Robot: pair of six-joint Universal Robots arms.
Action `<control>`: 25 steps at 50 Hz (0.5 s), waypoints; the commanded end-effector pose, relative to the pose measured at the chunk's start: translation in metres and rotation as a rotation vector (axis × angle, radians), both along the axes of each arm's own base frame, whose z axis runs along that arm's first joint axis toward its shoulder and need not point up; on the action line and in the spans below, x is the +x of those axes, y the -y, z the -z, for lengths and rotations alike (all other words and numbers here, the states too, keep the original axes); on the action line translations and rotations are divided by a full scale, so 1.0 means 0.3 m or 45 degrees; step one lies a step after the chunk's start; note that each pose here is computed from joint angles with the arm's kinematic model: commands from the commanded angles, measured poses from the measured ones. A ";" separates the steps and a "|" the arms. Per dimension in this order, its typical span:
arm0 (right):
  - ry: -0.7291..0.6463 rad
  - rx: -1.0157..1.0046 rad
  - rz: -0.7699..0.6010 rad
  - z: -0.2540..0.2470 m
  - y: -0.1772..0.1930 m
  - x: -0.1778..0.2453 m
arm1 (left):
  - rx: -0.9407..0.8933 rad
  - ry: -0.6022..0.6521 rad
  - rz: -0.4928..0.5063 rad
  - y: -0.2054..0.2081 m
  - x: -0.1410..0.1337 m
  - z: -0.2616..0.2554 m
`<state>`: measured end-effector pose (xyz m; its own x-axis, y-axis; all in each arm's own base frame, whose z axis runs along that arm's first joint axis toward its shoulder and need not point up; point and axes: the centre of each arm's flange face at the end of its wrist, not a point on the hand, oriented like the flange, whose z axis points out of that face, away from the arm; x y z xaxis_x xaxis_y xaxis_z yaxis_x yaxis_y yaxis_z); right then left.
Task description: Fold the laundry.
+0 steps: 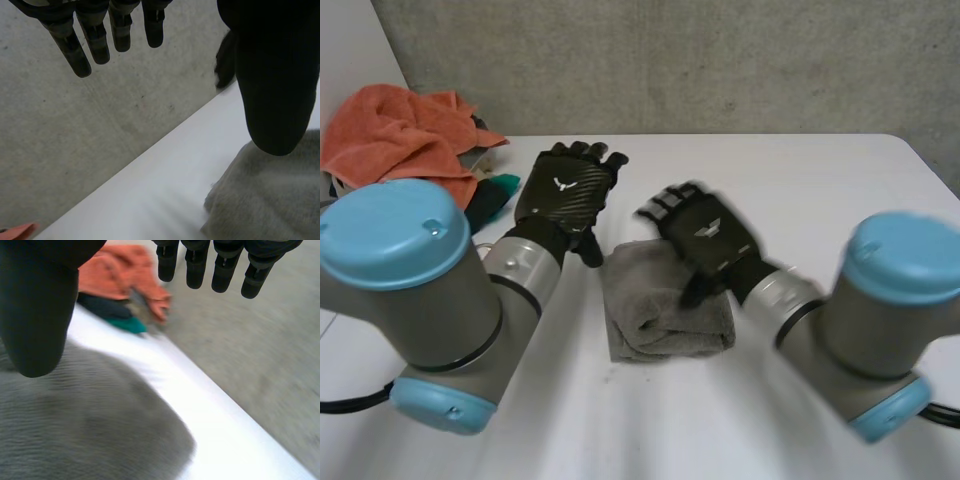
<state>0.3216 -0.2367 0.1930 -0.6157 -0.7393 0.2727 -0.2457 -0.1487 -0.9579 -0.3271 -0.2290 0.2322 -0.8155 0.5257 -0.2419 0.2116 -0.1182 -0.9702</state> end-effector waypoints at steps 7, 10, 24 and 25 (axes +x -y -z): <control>0.014 0.514 0.189 0.073 0.111 -0.080 | 0.288 0.030 0.130 -0.038 -0.165 0.184; -0.028 0.545 0.190 0.109 0.133 -0.074 | 0.403 0.134 0.100 -0.043 -0.154 0.265; -0.319 0.492 0.276 0.201 0.150 -0.103 | 0.449 0.328 -0.087 -0.053 -0.078 0.316; -0.323 0.484 0.301 0.199 0.153 -0.110 | 0.431 0.329 -0.076 -0.060 -0.080 0.301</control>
<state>0.2981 -0.2812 0.1316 -0.7095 -0.7014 0.0674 -0.3903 0.3115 -0.8664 -0.3541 -0.2146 0.1333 -0.7899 0.5681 -0.2307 0.4311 0.2470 -0.8678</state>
